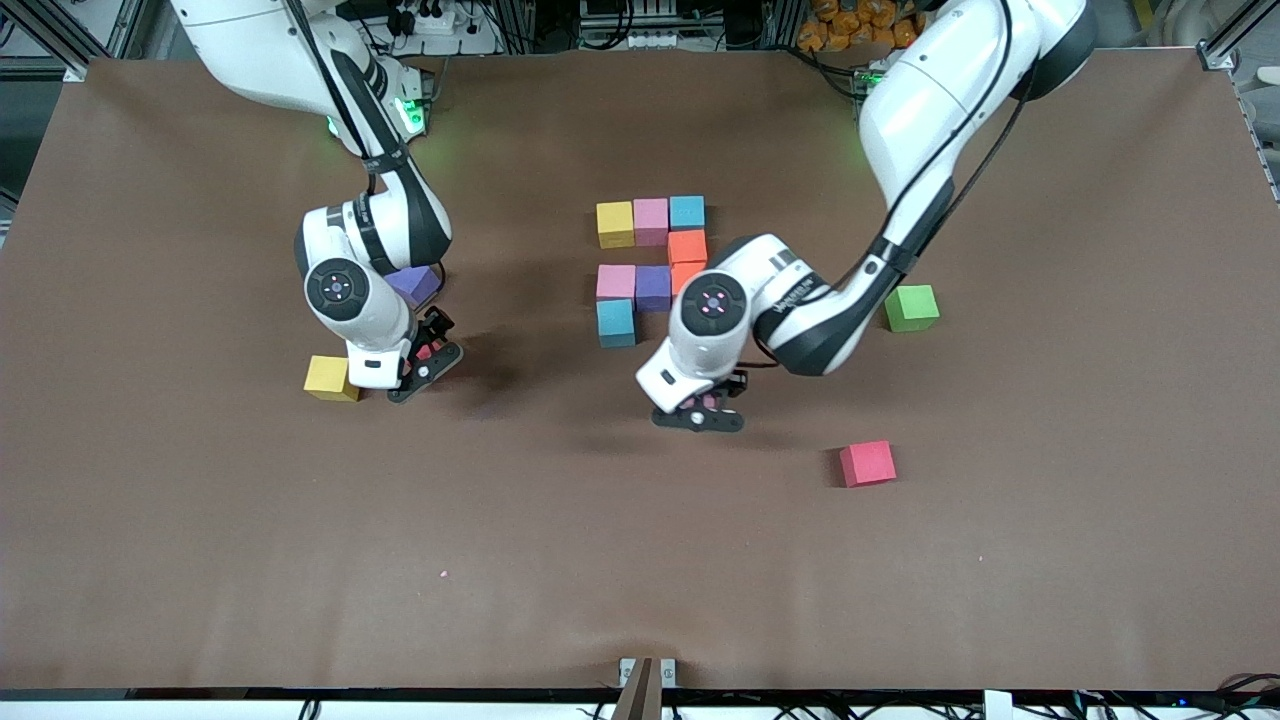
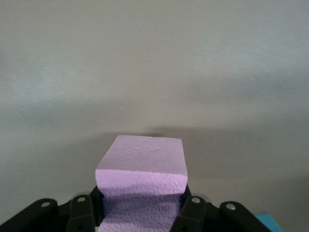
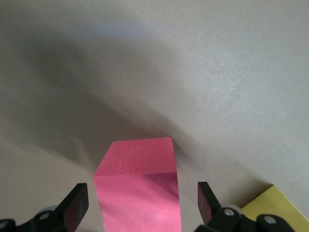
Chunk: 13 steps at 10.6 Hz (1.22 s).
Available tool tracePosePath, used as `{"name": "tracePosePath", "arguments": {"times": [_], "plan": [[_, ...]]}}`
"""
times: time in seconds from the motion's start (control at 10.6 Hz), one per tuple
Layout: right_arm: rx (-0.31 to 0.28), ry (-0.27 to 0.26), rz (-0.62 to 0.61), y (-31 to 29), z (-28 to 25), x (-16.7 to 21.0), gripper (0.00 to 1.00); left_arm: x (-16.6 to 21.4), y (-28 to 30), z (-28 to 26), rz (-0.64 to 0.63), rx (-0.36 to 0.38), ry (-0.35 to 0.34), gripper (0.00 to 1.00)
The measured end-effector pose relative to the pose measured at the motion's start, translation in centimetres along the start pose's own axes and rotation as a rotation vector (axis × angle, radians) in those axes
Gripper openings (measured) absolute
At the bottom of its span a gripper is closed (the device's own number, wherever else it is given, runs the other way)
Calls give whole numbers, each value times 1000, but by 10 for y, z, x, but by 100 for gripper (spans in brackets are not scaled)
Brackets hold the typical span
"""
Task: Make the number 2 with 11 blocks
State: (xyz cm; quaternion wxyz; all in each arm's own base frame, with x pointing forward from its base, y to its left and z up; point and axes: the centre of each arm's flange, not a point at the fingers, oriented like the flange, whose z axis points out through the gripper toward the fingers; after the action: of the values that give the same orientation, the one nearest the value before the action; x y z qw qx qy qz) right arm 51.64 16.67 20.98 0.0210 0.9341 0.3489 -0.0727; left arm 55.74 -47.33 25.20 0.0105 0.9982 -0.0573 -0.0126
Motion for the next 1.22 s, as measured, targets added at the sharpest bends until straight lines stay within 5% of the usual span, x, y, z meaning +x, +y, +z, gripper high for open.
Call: {"name": "tracePosePath", "arguments": {"times": [0.66, 0.94, 1.22], "plan": [[-11, 24, 10, 4, 7, -5, 99, -24, 68, 37, -19, 19, -17, 56], [-12, 26, 10, 4, 6, -6, 59, -33, 82, 44, -6, 14, -29, 56], [-23, 52, 10, 7, -4, 2, 59, -34, 89, 43, -76, -12, -42, 56]]}}
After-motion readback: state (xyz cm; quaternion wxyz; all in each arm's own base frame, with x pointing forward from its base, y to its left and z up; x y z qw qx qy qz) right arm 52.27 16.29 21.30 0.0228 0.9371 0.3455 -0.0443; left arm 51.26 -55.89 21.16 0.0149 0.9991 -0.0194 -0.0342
